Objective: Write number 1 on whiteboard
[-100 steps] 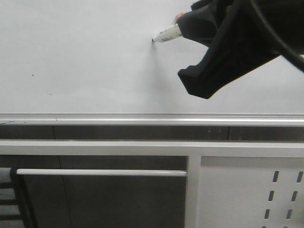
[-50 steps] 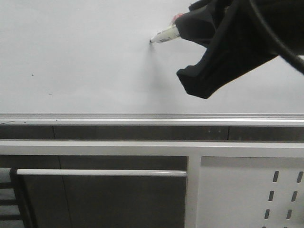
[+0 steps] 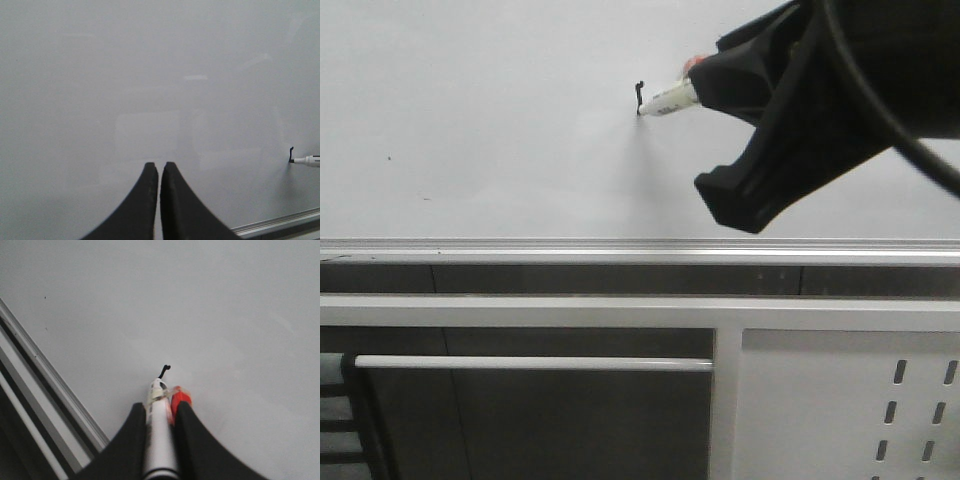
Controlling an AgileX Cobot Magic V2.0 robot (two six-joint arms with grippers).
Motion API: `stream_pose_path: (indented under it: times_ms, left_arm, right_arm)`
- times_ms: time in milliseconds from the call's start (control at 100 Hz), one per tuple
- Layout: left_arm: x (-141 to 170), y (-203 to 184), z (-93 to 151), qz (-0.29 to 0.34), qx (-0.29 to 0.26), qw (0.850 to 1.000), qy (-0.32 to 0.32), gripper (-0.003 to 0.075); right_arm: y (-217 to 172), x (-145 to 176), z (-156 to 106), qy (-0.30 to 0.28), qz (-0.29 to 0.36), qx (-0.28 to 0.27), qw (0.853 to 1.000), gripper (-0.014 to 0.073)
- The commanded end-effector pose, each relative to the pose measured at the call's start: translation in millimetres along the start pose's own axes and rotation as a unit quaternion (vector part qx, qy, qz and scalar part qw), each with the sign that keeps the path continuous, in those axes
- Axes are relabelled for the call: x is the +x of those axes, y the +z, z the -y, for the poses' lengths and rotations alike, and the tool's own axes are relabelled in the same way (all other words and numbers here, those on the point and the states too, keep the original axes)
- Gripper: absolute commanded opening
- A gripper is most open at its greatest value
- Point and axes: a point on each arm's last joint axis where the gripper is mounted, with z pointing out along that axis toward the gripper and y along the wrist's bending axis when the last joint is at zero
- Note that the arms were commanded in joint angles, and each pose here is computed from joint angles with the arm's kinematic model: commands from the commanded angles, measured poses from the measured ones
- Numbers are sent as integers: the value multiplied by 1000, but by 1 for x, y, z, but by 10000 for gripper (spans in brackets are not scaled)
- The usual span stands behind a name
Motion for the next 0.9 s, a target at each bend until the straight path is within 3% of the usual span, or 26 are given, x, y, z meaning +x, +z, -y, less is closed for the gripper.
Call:
stream_pose_path:
  times_ms: [0, 330, 570, 770, 890]
  left_arm:
    - [-16, 1, -1, 48, -7, 999, -2, -18]
    - [-16, 1, -1, 48, -7, 999, -2, -18]
    - [-16, 1, -1, 48, -7, 999, -2, -18]
    - [-16, 1, -1, 48, -7, 999, -2, -18]
    - [-16, 1, -1, 48, -7, 999, -2, -18]
  right_arm:
    - [5, -7, 9, 13, 18, 39, 999, -79]
    - [21, 13, -11, 3, -25, 19, 999, -79]
    - [21, 12, -9, 3, -17, 32, 999, -79]
    - [8, -4, -16, 2, 2, -16, 1000, -79]
    - [-11, -21, -9, 6, 22, -10, 1000, -79]
